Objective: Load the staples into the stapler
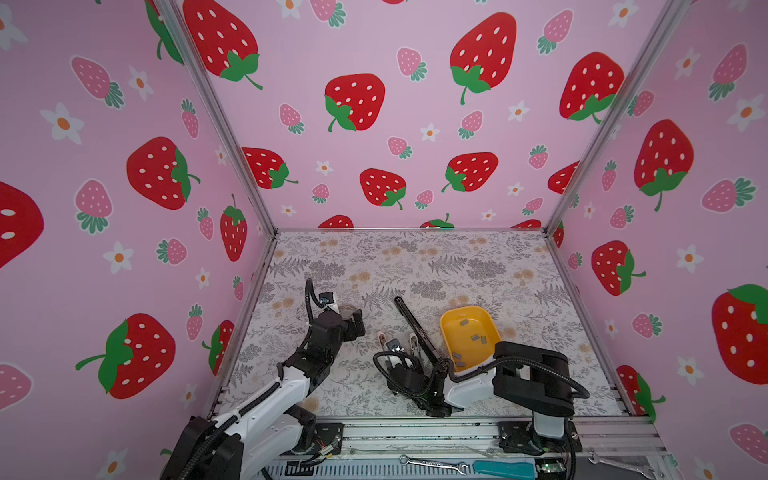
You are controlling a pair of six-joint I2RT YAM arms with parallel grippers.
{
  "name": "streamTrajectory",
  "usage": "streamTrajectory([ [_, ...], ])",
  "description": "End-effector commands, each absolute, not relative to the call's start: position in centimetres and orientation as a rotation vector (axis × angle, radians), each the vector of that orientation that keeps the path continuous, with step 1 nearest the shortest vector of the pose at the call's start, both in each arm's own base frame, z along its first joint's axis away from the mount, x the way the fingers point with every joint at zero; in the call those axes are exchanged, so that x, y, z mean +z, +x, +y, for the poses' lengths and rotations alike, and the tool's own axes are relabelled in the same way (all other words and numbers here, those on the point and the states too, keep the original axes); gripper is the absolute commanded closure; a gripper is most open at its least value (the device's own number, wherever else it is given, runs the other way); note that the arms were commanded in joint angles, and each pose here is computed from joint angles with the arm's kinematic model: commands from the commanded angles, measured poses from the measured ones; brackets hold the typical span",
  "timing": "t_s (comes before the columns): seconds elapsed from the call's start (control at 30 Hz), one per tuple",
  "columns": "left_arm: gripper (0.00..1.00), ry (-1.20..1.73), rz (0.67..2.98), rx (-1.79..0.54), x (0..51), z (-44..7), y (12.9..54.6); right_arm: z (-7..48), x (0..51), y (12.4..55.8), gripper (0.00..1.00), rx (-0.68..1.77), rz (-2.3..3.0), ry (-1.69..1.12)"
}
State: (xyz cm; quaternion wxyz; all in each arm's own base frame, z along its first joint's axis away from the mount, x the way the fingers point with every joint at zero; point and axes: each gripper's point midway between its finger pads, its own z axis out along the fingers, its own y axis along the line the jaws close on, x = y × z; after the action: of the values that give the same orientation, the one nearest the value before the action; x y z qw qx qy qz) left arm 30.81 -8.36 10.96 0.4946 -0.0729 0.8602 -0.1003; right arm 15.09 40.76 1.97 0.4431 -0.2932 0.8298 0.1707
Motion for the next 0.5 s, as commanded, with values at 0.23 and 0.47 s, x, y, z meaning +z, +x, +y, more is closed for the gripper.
streamTrajectory([
  [0.23,0.04,-0.139,2.148,-0.381,9.2,-10.8,32.2,39.2,-1.1,14.0,0.77,0.379,2.097,-0.838],
  [0.47,0.09,-0.092,2.156,-0.424,8.7,-11.3,30.8,40.2,-0.7,13.4,0.79,0.445,2.080,-0.869],
])
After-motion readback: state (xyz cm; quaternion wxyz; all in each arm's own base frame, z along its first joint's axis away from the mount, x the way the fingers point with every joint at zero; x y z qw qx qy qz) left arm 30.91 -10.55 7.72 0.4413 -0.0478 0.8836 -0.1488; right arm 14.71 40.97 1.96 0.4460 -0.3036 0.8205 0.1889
